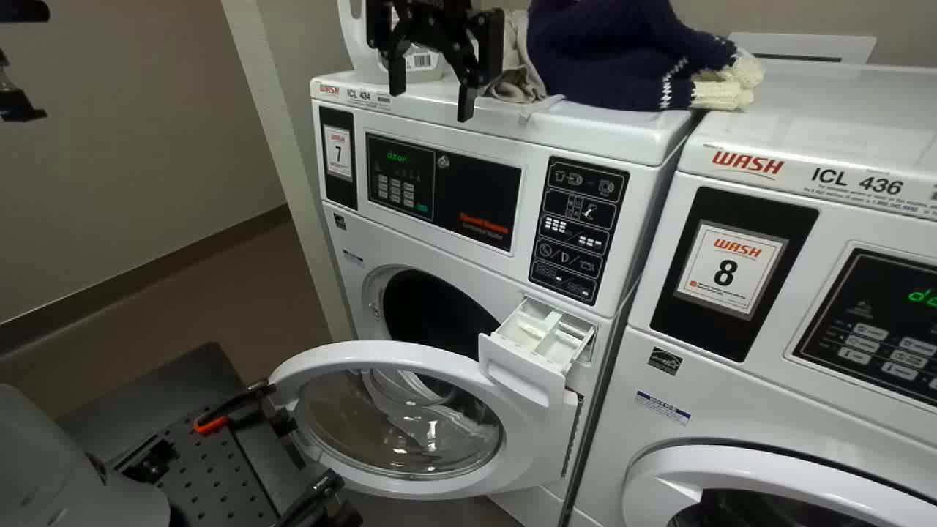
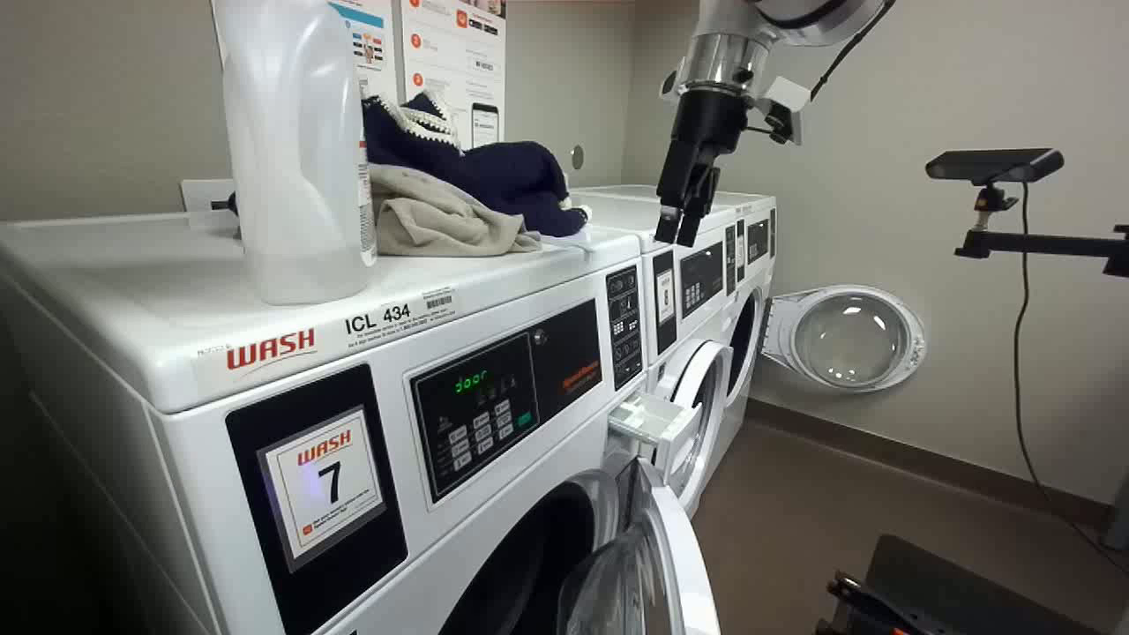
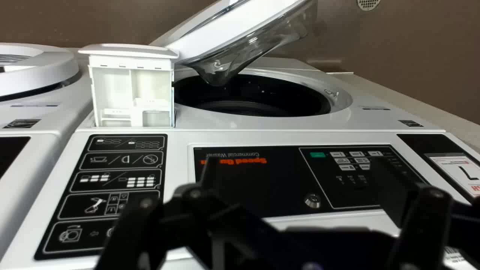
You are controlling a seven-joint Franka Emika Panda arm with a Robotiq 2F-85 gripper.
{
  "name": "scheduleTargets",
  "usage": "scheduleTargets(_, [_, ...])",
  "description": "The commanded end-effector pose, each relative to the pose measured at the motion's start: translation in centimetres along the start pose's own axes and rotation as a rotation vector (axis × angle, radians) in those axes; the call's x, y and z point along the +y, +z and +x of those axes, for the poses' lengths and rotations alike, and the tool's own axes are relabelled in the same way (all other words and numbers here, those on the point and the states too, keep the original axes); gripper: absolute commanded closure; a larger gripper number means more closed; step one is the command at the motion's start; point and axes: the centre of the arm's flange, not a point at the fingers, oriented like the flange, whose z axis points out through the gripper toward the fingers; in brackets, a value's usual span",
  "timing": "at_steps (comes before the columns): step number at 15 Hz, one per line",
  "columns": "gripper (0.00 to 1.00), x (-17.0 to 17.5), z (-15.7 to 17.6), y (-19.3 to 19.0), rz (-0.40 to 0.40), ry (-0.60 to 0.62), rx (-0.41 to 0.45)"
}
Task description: Close the detergent dispenser of the washing machine to the left.
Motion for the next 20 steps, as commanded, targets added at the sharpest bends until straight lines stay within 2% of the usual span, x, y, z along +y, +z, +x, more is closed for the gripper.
scheduleTargets(1, [0.00, 0.0, 0.0, 0.0, 0.000, 0.000, 0.000])
scheduleTargets(5, [0.00, 0.0, 0.0, 0.0, 0.000, 0.000, 0.000])
scheduleTargets(8, [0.00, 1.1, -0.6, 1.3, -0.017, 0.023, -0.034])
scheduleTargets(16, [0.00, 8.5, -4.1, 9.7, -0.027, 0.156, -0.188])
scheduleTargets(20, [0.00, 11.4, -4.8, 13.9, -0.020, 0.188, -0.200])
